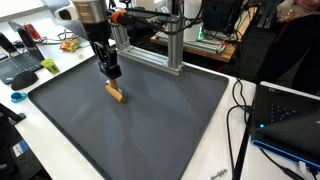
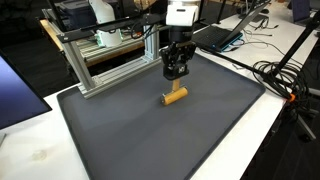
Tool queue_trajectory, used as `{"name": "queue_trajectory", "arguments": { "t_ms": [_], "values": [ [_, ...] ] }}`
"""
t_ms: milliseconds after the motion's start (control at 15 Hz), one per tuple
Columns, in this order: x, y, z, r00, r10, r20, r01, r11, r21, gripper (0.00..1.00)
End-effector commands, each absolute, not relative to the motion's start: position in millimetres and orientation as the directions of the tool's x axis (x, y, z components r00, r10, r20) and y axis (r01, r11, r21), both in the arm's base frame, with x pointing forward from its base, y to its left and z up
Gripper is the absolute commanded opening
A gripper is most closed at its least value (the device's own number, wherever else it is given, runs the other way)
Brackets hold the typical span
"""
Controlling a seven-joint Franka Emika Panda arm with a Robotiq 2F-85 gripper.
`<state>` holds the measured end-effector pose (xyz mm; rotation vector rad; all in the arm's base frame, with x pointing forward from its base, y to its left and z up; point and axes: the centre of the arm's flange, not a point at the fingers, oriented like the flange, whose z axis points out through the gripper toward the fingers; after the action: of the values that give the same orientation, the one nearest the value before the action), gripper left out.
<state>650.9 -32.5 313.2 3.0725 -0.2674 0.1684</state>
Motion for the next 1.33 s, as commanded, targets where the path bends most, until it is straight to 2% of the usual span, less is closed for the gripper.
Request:
{"name": "queue_trajectory", "arguments": {
  "t_ms": [0,800,1267],
  "values": [
    [664,-32,293,0.977,-0.185,0.103,-0.19,-0.981,0.034,0.22],
    [660,-35,297,0.978,-0.197,-0.064,-0.191,-0.978,0.081,0.22],
    [657,-33,295,0.976,-0.194,-0.103,-0.187,-0.979,0.075,0.22]
  ]
}}
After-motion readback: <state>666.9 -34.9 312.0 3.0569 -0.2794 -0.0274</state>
